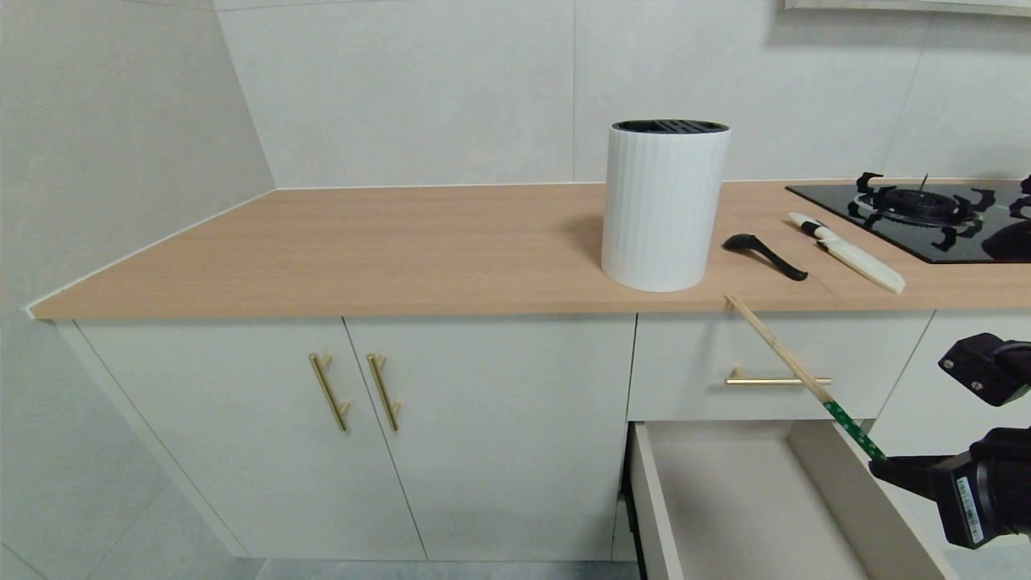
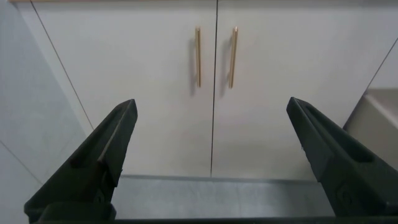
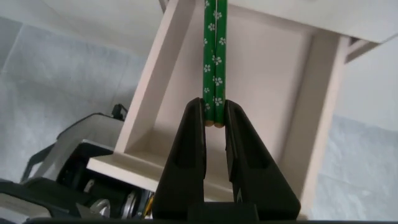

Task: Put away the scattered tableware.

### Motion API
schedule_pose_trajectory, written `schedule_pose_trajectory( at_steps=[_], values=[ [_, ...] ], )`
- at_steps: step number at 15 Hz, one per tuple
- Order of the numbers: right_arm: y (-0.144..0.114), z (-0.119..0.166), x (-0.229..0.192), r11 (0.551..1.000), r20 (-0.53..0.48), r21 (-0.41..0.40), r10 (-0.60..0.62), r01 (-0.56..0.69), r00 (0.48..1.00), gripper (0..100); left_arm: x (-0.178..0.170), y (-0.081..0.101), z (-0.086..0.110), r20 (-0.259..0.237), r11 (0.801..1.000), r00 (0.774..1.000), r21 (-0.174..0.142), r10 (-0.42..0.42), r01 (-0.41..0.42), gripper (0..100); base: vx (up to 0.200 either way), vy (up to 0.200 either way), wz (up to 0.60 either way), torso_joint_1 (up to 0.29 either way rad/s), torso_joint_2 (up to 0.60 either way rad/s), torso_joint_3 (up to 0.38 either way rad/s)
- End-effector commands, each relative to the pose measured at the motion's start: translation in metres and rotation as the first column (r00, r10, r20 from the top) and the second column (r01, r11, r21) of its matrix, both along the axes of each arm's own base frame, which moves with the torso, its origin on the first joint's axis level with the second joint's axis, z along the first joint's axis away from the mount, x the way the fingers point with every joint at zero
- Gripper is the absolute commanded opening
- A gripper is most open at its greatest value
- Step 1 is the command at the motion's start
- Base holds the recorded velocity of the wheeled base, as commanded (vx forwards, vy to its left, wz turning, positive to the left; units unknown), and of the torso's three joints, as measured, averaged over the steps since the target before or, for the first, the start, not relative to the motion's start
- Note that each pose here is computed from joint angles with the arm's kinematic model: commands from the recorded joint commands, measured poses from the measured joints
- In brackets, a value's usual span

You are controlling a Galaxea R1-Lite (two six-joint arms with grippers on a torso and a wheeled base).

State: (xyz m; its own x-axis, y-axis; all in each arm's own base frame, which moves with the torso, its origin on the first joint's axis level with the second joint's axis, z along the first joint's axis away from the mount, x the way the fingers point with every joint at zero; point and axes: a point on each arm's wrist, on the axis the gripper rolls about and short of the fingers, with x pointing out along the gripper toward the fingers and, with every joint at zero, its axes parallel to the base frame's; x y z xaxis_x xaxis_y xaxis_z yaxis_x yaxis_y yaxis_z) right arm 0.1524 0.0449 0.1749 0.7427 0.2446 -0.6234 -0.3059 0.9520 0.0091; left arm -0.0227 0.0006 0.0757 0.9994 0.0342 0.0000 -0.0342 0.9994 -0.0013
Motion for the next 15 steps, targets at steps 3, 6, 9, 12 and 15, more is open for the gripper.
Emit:
schedule_pose_trajectory(
  at_steps=[3,6,9,12,15],
  values=[
    [0.011,0.012,-0.035,0.981,0.089,0.047,0.184,-0.189,0.979,0,0.0,0.0,0.0,0.0,1.0,1.0,0.0,0.001,-0.001,100,0.0,0.0,0.0,-0.173,0.47,0.295],
    [0.014,0.006,-0.036,0.974,0.051,0.015,0.224,-0.225,0.973,0,0.0,0.0,0.0,0.0,1.0,1.0,0.0,0.001,-0.001,100,0.0,0.0,0.0,-0.144,0.45,0.31],
    [0.017,-0.003,-0.029,0.975,-0.002,0.002,0.223,-0.223,0.975,0,0.0,0.0,0.0,0.0,1.0,1.0,0.0,0.001,-0.001,100,0.0,0.0,0.0,-0.103,0.39,0.279],
    [0.02,-0.01,-0.024,0.975,-0.043,-0.007,0.221,-0.221,0.974,0,0.0,0.0,0.0,0.0,1.0,1.0,0.0,0.001,-0.001,100,0.0,0.0,0.0,-0.025,0.1,0.069],
    [0.022,-0.016,-0.018,0.977,-0.083,-0.019,0.212,-0.214,0.974,0,0.0,0.0,0.0,0.0,1.0,1.0,0.0,0.001,-0.001,100,0.0,0.0,0.0,0.0,0.0,0.0]
  ],
)
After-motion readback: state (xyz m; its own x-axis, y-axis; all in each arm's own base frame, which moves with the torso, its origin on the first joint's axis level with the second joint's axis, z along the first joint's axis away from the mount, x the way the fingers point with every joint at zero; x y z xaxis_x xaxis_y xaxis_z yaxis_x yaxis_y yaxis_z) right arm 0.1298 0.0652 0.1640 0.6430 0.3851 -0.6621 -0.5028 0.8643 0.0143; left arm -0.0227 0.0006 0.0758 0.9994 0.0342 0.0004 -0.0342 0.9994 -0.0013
